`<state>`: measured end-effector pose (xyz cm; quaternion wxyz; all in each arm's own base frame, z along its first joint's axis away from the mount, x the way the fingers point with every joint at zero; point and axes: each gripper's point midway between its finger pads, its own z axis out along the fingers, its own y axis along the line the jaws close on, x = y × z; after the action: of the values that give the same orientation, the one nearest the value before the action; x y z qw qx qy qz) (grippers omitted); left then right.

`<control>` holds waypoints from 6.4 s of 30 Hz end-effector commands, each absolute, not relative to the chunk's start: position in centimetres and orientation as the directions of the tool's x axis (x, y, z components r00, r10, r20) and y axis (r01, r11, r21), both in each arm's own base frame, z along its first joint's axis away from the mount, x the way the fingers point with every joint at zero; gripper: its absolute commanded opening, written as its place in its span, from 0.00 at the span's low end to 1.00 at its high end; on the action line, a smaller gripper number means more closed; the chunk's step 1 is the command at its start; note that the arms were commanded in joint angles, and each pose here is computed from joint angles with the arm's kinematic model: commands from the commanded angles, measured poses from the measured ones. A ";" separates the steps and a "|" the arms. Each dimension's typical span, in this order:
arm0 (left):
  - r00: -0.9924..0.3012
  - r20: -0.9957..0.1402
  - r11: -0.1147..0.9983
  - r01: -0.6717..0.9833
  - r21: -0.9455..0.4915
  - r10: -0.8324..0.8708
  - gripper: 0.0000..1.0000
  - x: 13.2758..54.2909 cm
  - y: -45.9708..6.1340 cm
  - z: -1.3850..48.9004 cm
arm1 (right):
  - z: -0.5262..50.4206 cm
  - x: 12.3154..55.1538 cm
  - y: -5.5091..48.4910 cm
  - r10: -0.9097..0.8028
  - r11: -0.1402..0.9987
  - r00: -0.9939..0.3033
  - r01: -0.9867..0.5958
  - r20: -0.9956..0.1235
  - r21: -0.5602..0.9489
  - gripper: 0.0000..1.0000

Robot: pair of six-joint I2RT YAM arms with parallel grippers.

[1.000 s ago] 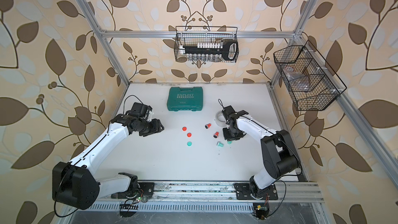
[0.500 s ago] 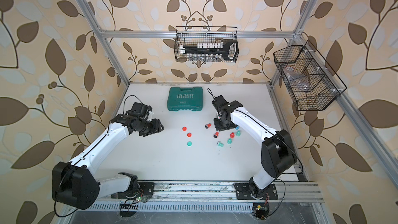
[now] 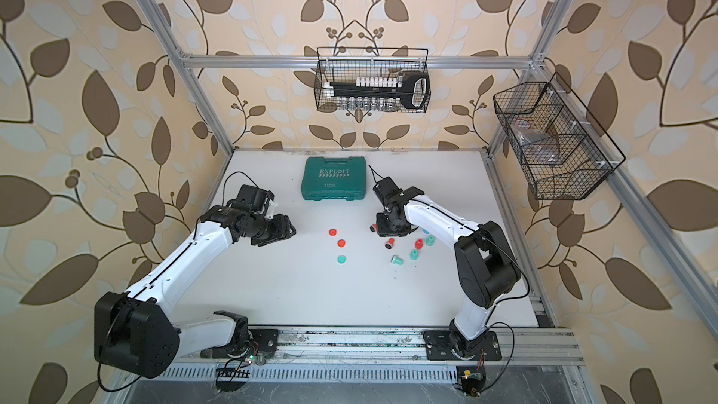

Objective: Close the stamp cap
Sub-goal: Place the stamp at the center of the board, then pick up the stamp from the center of the board.

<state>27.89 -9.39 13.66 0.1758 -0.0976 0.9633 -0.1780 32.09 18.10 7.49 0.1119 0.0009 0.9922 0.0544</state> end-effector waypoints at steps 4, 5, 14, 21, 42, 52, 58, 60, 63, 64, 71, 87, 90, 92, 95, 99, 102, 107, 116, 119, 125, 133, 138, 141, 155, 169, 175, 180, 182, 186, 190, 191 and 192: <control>-0.908 -0.346 0.920 -0.094 -0.382 -0.236 0.61 28.5 -9.3 15.0 | 5.0 30.9 17.8 0.039 0.995 -0.985 0.022 -0.166 0.098 0.54; -0.908 -0.346 0.920 -0.094 -0.382 -0.236 0.61 28.5 -9.3 15.0 | 4.7 30.8 17.7 0.040 0.995 -0.987 0.024 -0.158 0.096 0.56; -0.909 -0.345 0.920 -0.094 -0.381 -0.236 0.61 28.5 -9.3 15.0 | 3.1 29.8 18.9 0.036 0.987 -0.994 0.019 -0.103 0.158 0.61; -0.909 -0.345 0.921 -0.096 -0.377 -0.235 0.61 28.5 -9.2 15.0 | 2.8 29.6 20.8 0.013 0.976 -0.997 -0.004 -0.079 0.216 0.61; -0.911 -0.340 0.924 -0.099 -0.369 -0.233 0.61 28.5 -9.1 14.7 | 6.8 31.4 18.3 -0.573 0.817 -0.805 -0.575 -0.152 -0.031 0.54; -0.914 -0.334 0.927 -0.104 -0.360 -0.232 0.61 28.6 -9.0 14.4 | 7.7 32.0 17.8 -0.738 0.656 -0.634 -0.754 -0.231 -0.024 0.51; -0.917 -0.326 0.928 -0.107 -0.356 -0.231 0.61 28.7 -9.0 14.2 | 7.5 32.1 17.4 -0.840 0.508 -0.481 -0.860 -0.252 -0.053 0.50; -0.918 -0.322 0.928 -0.109 -0.356 -0.231 0.61 28.7 -9.0 14.1 | 7.4 32.2 17.4 -0.860 0.469 -0.443 -0.882 -0.254 -0.051 0.50; -0.919 -0.321 0.929 -0.108 -0.355 -0.229 0.61 28.7 -9.0 14.1 | 7.2 32.7 17.6 -0.869 0.445 -0.419 -0.894 -0.262 -0.045 0.48; -0.919 -0.321 0.929 -0.107 -0.354 -0.228 0.61 28.7 -9.0 14.0 | 7.0 32.8 17.6 -0.872 0.439 -0.414 -0.897 -0.259 -0.045 0.48; -0.919 -0.321 0.930 -0.109 -0.351 -0.229 0.61 28.7 -9.0 14.0 | 5.4 34.1 18.1 -0.893 0.403 -0.383 -0.914 -0.235 -0.044 0.43; -0.918 -0.325 0.934 -0.112 -0.340 -0.229 0.61 28.8 -8.8 14.0 | 2.5 36.2 18.3 -0.912 0.382 -0.365 -0.922 -0.188 -0.061 0.39; -0.918 -0.324 0.934 -0.114 -0.340 -0.230 0.61 28.8 -8.8 14.0 | 2.0 35.9 18.3 -0.912 0.381 -0.367 -0.924 -0.184 -0.045 0.37; -0.918 -0.324 0.934 -0.113 -0.339 -0.229 0.61 28.8 -8.8 14.0 | 1.8 35.9 18.4 -0.910 0.384 -0.371 -0.922 -0.186 -0.039 0.34; -0.918 -0.324 0.934 -0.114 -0.340 -0.230 0.61 28.8 -8.8 14.0 | 1.4 35.7 18.4 -0.909 0.386 -0.374 -0.922 -0.185 -0.028 0.28; -0.918 -0.323 0.934 -0.115 -0.338 -0.230 0.61 28.8 -8.7 14.0 | 0.8 35.6 18.4 -0.907 0.390 -0.381 -0.920 -0.181 -0.021 0.21; -0.918 -0.324 0.935 -0.115 -0.336 -0.230 0.61 28.8 -8.7 14.0 | 0.7 35.5 18.5 -0.904 0.396 -0.387 -0.918 -0.184 -0.017 0.15; -0.918 -0.322 0.933 -0.116 -0.342 -0.233 0.61 28.7 -8.8 14.0 | 1.7 35.7 18.6 -0.893 0.414 -0.400 -0.910 -0.206 -0.031 0.08; -0.918 -0.300 0.874 -0.089 -0.478 -0.258 0.59 27.8 -11.6 16.0 | 10.4 33.1 21.6 -0.816 0.431 -0.361 -0.901 -0.452 -0.058 0.06; -0.921 -0.293 0.839 -0.060 -0.541 -0.255 0.58 27.6 -13.7 18.4 | 13.3 30.6 23.3 -0.797 0.375 -0.272 -0.923 -0.539 -0.089 0.06; -0.924 -0.324 0.765 0.057 -0.641 -0.202 0.58 26.3 -19.2 24.6 | 18.1 26.9 25.4 -0.739 0.317 -0.149 -0.937 -0.657 -0.144 0.06; -0.936 -0.312 0.649 0.136 -0.749 -0.164 0.59 23.7 -24.8 29.9 | 23.2 22.1 27.9 -0.656 0.211 0.041 -0.949 -0.754 -0.235 0.06; -0.943 -0.297 0.610 0.147 -0.779 -0.151 0.59 22.2 -26.9 31.4 | 26.2 20.9 28.6 -0.576 0.220 0.092 -0.939 -0.813 -0.263 0.06; -0.948 -0.290 0.593 0.160 -0.789 -0.129 0.58 21.4 -28.0 31.8 | 27.6 20.7 28.8 -0.537 0.239 0.109 -0.931 -0.837 -0.275 0.06; -0.956 -0.288 0.578 0.207 -0.789 -0.050 0.55 19.4 -30.1 32.6 | 29.2 20.9 28.8 -0.526 0.261 0.131 -0.916 -0.840 -0.306 0.06; -0.959 -0.280 0.587 0.198 -0.785 -0.050 0.40 19.5 -30.4 32.2 | 31.0 20.8 28.3 -0.491 0.300 0.181 -0.884 -0.852 -0.360 0.06; -0.961 -0.273 0.582 0.198 -0.789 -0.043 0.29 19.4 -30.8 32.0 | 31.3 20.1 28.0 -0.486 0.292 0.186 -0.886 -0.854 -0.360 0.06; -0.961 -0.275 0.560 0.211 -0.801 -0.033 0.21 19.2 -31.2 32.6 | 31.6 19.9 27.6 -0.484 0.300 0.190 -0.881 -0.854 -0.366 0.08; -0.958 -0.283 0.549 0.220 -0.806 -0.033 0.19 19.1 -31.2 33.0 | 32.1 19.9 27.4 -0.476 0.314 0.190 -0.875 -0.858 -0.368 0.13; -0.955 -0.295 0.483 0.242 -0.842 -0.036 0.16 18.7 -31.6 34.9 | 33.8 19.4 27.1 -0.425 0.336 0.207 -0.868 -0.881 -0.366 0.28; -0.944 -0.329 0.381 0.297 -0.876 -0.019 0.15 17.8 -32.1 38.4 | 36.6 18.2 26.6 -0.324 0.356 0.252 -0.861 -0.912 -0.364 0.43; -0.942 -0.335 0.353 0.311 -0.883 -0.009 0.15 17.5 -32.2 39.3 | 37.3 17.9 26.4 -0.300 0.362 0.265 -0.857 -0.916 -0.366 0.44; -0.939 -0.344 0.321 0.326 -0.889 0.002 0.14 17.1 -32.3 40.3 | 38.2 17.6 26.2 -0.268 0.369 0.280 -0.854 -0.922 -0.366 0.46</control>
<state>18.57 -31.78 34.35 0.1200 0.0589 0.8531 -0.5044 18.65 26.13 36.12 0.5882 -0.5253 0.5792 0.2063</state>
